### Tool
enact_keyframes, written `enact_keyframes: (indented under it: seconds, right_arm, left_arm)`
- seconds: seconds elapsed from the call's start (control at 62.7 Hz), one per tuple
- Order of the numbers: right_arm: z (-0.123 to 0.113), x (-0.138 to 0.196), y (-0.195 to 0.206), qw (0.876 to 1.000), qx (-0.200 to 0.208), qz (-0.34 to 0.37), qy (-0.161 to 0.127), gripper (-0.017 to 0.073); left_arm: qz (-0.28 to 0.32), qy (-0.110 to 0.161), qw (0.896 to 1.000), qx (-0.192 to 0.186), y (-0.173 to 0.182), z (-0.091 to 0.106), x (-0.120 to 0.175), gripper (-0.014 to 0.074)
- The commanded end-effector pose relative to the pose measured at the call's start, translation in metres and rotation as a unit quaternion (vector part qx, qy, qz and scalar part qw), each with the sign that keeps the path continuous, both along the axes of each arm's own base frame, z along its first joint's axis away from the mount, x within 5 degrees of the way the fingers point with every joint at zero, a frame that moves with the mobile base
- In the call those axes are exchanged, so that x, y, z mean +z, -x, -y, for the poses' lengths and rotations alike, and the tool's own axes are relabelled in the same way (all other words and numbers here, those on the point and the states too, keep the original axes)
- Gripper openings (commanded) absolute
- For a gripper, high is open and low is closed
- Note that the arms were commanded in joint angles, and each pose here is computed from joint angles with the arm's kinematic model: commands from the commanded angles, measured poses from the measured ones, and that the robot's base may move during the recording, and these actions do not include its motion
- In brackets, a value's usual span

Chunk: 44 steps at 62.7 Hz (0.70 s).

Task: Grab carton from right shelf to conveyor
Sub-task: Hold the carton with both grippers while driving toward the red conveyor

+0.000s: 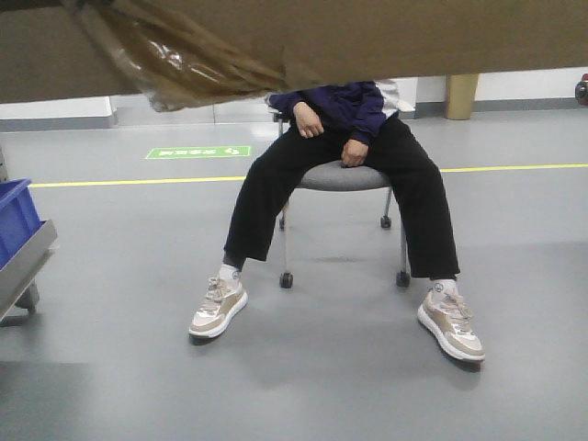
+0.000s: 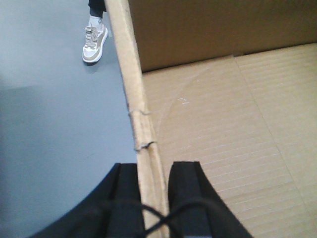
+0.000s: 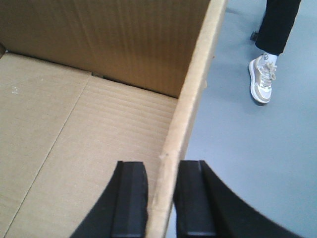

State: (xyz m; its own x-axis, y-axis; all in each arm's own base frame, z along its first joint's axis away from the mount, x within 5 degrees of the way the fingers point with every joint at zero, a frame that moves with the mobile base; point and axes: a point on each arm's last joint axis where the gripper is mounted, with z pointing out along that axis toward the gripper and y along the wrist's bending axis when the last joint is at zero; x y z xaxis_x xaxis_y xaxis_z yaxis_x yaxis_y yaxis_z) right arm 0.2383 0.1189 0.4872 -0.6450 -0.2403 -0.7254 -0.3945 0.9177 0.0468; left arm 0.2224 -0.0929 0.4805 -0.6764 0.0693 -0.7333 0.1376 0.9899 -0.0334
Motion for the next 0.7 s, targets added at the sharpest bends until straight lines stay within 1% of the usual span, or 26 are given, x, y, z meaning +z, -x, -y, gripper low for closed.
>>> enact_keyframes:
  seconds: [0.0,0.686]
  right_arm:
    - [-0.0023,0.0051,0.0006,1.000,0.009,0.024,-0.014,-0.0069]
    - [-0.0023,0.0051,0.0006,1.000,0.009,0.024,-0.014,-0.0069]
  left_arm:
    - [0.018,0.024,0.999,-0.023,0.0038,0.0057,0.0056,-0.0018]
    - [0.018,0.024,0.999,-0.023,0.0038,0.0057,0.0056,-0.0018]
